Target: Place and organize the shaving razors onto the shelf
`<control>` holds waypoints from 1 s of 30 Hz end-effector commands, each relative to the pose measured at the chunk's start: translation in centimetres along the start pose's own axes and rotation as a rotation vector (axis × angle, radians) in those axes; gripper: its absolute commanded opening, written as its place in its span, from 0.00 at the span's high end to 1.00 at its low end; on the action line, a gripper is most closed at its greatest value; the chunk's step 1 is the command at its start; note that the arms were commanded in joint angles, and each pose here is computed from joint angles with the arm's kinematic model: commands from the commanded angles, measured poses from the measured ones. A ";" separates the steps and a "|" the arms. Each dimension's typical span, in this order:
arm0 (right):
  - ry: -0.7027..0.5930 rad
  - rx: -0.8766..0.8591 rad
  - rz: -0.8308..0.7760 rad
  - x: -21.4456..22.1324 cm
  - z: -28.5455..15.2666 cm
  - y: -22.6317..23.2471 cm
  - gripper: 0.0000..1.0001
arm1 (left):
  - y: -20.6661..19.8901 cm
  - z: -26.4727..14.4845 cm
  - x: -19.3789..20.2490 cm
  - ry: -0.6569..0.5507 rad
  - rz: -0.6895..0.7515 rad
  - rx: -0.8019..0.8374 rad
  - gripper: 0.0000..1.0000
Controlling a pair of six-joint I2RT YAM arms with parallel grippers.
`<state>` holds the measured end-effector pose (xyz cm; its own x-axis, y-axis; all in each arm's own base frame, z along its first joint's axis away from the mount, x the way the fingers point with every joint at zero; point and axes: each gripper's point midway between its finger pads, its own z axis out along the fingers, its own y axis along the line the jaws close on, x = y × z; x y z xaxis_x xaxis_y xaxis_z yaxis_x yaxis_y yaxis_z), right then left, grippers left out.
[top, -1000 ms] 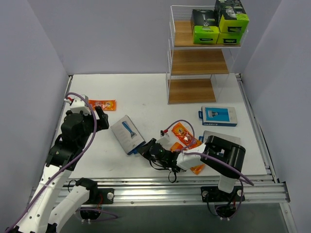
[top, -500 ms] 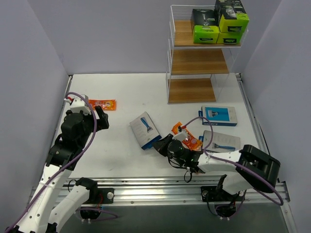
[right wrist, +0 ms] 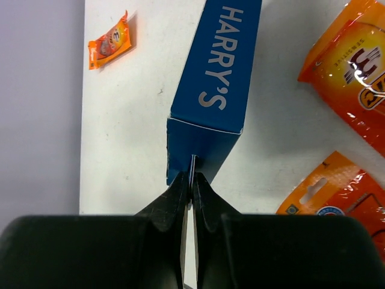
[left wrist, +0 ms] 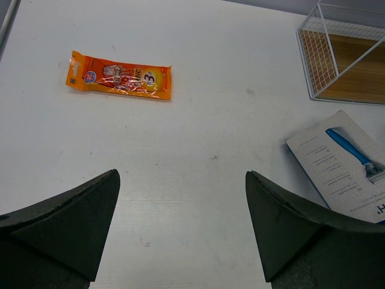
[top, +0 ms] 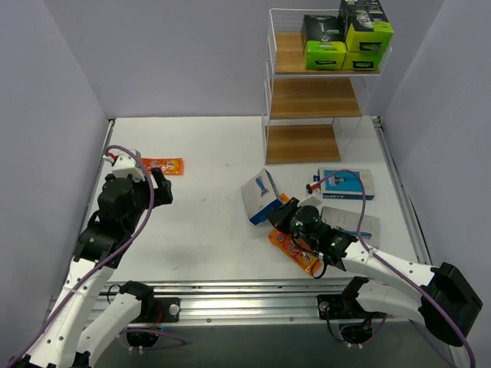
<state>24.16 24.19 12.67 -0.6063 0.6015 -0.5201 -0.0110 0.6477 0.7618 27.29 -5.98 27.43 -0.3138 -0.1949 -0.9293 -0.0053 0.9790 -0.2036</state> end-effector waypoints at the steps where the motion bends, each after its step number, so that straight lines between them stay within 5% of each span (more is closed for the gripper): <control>1: 0.032 -0.060 -0.098 -1.3 -0.5 2.3 1.00 | -0.2 -0.1 -0.9 -0.028 0.006 0.008 0.06; 12: -0.006 -0.102 -0.158 -5.6 -2.1 5.7 1.00 | -0.5 -0.4 -1.0 -0.037 0.005 0.028 0.05; 30: -0.363 -0.076 -0.120 -19.9 -6.4 7.7 1.00 | -1.6 -0.4 -0.7 -0.023 0.008 0.083 0.04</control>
<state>30.07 15.05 26.47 -0.3749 0.6339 -0.6765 -0.0528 0.7139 0.6982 27.01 -6.77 27.63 -0.3175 -0.1925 -0.9285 0.0378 0.9758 -0.2152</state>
